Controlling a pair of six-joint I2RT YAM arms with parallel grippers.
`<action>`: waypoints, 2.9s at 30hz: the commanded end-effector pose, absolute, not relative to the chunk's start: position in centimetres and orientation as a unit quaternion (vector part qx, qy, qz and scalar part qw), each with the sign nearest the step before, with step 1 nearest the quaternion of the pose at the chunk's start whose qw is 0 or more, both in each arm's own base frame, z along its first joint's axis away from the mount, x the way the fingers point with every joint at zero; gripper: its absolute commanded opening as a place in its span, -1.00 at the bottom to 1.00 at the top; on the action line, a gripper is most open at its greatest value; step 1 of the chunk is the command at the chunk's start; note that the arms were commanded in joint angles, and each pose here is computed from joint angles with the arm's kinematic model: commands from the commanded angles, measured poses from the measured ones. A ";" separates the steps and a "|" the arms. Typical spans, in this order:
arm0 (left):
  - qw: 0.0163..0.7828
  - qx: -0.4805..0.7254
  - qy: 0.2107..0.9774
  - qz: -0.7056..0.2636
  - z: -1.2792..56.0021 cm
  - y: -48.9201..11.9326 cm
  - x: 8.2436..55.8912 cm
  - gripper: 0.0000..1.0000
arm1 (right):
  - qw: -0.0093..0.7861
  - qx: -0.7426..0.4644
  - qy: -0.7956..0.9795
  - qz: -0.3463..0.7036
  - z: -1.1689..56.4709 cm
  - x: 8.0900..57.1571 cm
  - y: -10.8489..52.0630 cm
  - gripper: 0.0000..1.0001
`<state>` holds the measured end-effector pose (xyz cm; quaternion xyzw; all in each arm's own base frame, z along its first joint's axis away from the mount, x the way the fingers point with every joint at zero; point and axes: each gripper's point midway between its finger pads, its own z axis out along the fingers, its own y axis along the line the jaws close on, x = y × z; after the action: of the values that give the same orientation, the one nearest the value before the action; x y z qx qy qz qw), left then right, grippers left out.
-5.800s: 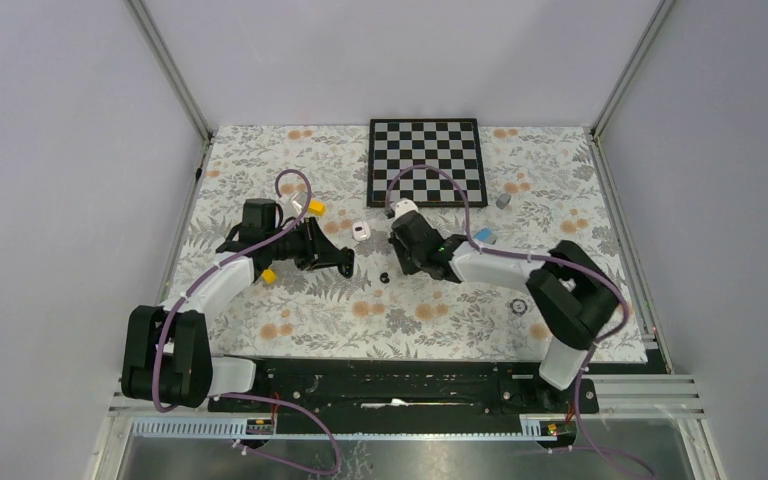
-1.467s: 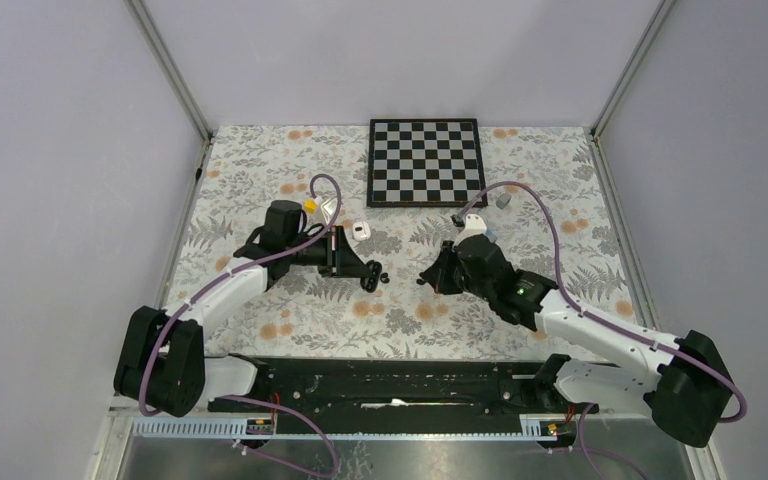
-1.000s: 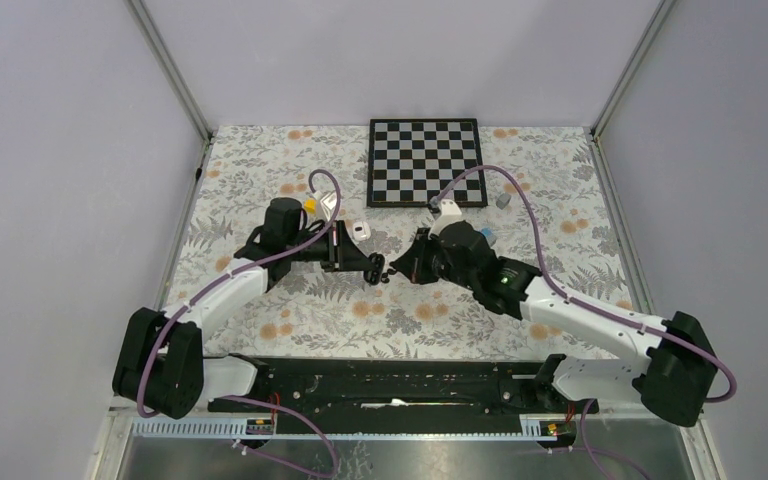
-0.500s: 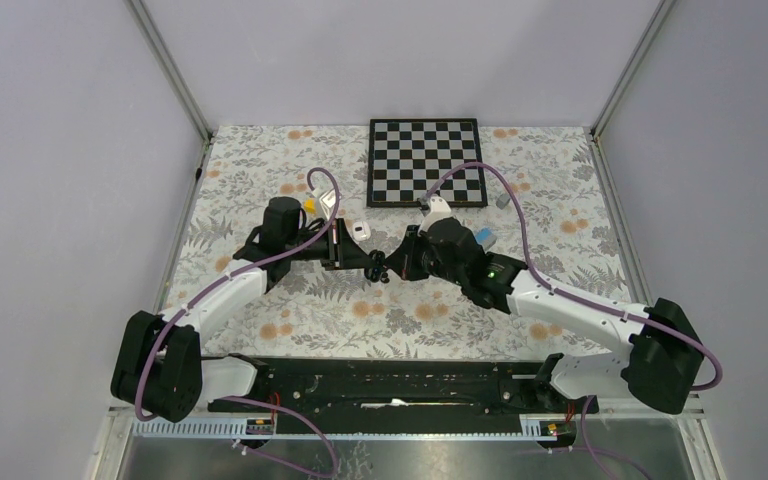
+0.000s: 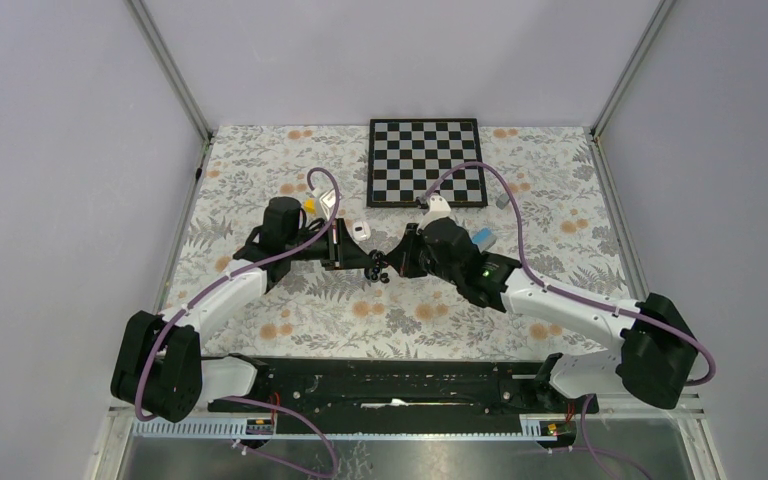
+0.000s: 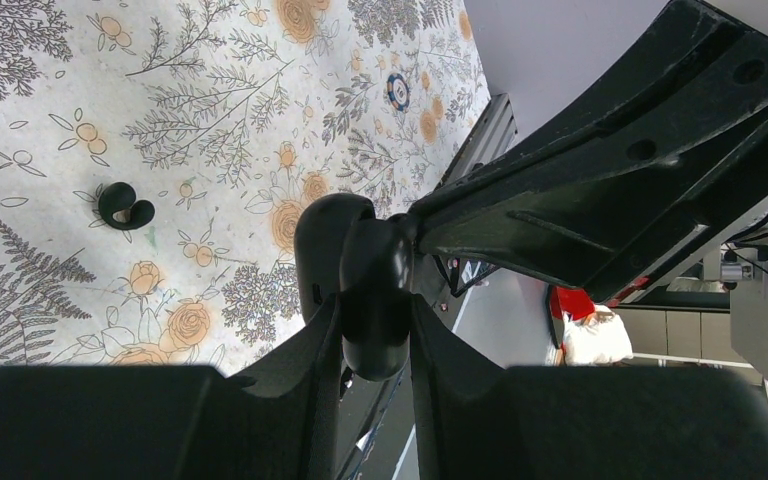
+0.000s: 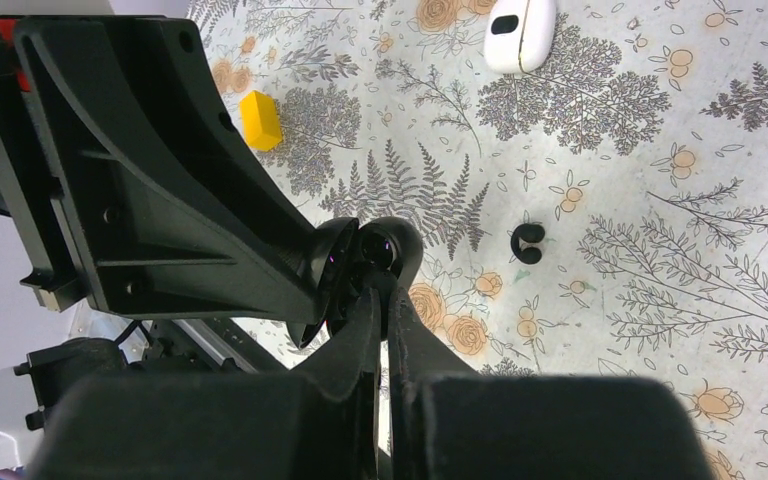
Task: Insert the wireless bluetooth earbuds into the charging case
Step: Place the earbud in the charging case, then pick up the earbud from the center of the board.
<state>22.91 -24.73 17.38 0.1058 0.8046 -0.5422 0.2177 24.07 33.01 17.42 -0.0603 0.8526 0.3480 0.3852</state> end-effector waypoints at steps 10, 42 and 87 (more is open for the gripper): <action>0.244 0.141 0.782 -0.556 19.0 -25.5 22.3 -1.00 | 0.412 -0.047 0.836 0.359 19.2 25.5 34.4 -1.00; 0.246 0.144 0.797 -0.533 18.3 -25.7 22.4 -1.00 | 0.407 -0.040 0.842 0.351 19.5 25.8 35.5 -0.33; 0.266 -0.050 0.857 -0.438 14.2 -16.6 27.5 -1.00 | 0.312 -0.166 0.901 0.251 6.4 25.4 37.7 -0.38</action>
<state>26.82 -17.33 13.27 -0.0434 0.8647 -0.4422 0.2342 24.23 35.07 4.94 -0.1458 0.9163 0.2303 0.2934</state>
